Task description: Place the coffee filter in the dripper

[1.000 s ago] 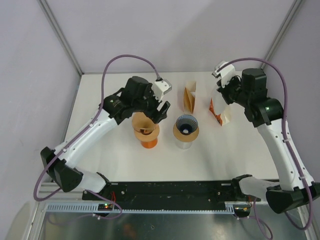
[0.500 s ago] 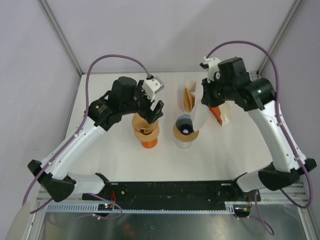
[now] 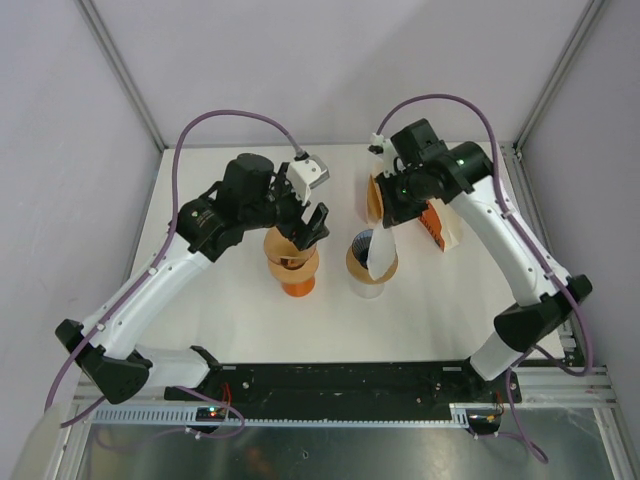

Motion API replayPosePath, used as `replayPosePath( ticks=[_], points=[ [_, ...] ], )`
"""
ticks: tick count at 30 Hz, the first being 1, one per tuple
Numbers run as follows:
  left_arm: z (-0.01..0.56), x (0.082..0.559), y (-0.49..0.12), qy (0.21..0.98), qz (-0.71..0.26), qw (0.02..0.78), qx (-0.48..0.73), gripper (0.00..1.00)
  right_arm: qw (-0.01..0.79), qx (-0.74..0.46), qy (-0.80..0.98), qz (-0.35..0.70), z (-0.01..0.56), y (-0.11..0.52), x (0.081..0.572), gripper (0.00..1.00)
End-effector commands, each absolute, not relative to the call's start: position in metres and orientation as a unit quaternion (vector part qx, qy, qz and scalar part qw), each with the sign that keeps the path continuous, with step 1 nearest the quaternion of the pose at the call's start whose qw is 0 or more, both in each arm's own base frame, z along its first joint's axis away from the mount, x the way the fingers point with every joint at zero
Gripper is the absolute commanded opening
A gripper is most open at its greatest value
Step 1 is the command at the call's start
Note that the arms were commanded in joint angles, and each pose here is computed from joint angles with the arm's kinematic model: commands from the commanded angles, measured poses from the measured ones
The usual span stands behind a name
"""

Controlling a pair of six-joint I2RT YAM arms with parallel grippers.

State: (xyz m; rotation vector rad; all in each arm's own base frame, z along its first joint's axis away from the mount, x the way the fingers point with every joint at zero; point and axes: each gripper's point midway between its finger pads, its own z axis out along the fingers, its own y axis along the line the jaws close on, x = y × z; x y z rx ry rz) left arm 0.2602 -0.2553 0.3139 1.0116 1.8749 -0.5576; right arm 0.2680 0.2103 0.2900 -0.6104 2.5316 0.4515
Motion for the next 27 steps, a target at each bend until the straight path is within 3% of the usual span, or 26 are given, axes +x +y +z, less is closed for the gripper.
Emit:
replayPosePath(
  ticks=[1, 21, 27],
  points=[
    [0.317, 0.252, -0.26, 0.756, -0.252, 0.445, 0.409, 0.88, 0.221, -0.228, 0.936, 0.152, 0.275, 0.215, 0.271, 0.0],
    [0.304, 0.254, -0.264, 0.763, -0.254, 0.427, 0.413, 0.88, 0.206, -0.259, 0.936, 0.124, 0.226, 0.23, 0.291, 0.0],
    [0.303, 0.255, -0.264, 0.764, -0.253, 0.426, 0.413, 0.88, 0.224, -0.26, 0.932, 0.119, 0.232, 0.232, 0.295, 0.18]
  ],
)
